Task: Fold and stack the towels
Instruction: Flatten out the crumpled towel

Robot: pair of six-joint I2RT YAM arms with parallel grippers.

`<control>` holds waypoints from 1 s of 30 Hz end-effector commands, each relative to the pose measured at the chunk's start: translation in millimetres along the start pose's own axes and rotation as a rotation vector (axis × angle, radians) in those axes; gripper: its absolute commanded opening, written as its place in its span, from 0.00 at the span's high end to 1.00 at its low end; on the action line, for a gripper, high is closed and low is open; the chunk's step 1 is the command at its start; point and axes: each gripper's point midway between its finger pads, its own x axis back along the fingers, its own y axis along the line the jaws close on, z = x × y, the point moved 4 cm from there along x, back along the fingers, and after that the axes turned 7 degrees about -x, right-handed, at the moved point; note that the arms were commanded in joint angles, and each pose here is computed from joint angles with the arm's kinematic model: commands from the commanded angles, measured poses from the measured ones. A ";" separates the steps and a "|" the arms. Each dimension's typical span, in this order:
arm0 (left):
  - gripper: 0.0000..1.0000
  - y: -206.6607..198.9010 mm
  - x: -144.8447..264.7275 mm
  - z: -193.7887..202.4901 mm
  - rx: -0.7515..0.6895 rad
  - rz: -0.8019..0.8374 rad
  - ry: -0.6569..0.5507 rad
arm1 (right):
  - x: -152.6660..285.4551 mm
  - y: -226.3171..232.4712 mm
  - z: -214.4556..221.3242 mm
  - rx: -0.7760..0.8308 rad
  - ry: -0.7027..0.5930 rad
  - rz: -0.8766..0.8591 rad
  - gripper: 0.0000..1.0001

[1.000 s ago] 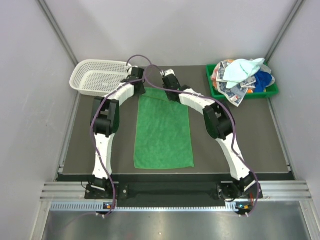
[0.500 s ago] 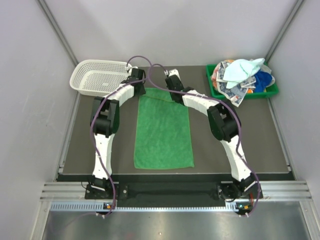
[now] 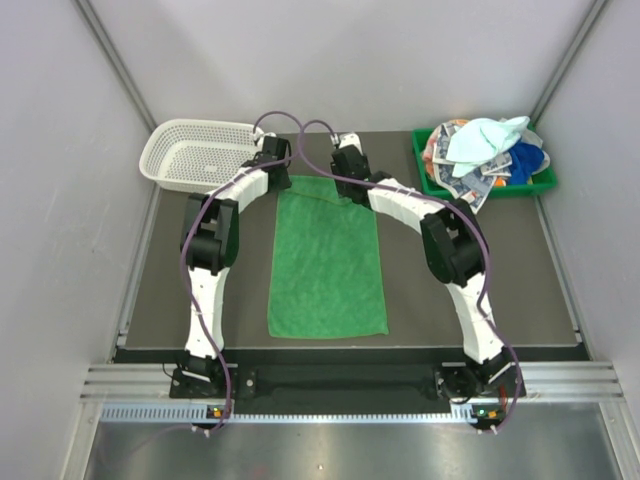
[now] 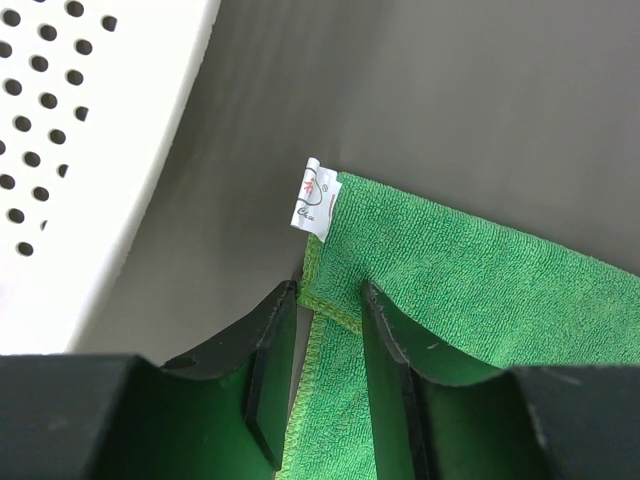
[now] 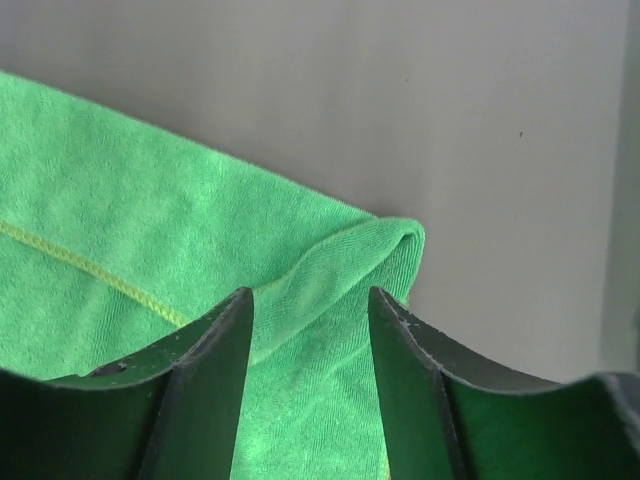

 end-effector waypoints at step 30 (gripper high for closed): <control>0.62 -7.8 28.1 -48.5 0.031 0.054 -0.131 | -3.1 18.6 9.8 0.018 0.027 0.033 0.61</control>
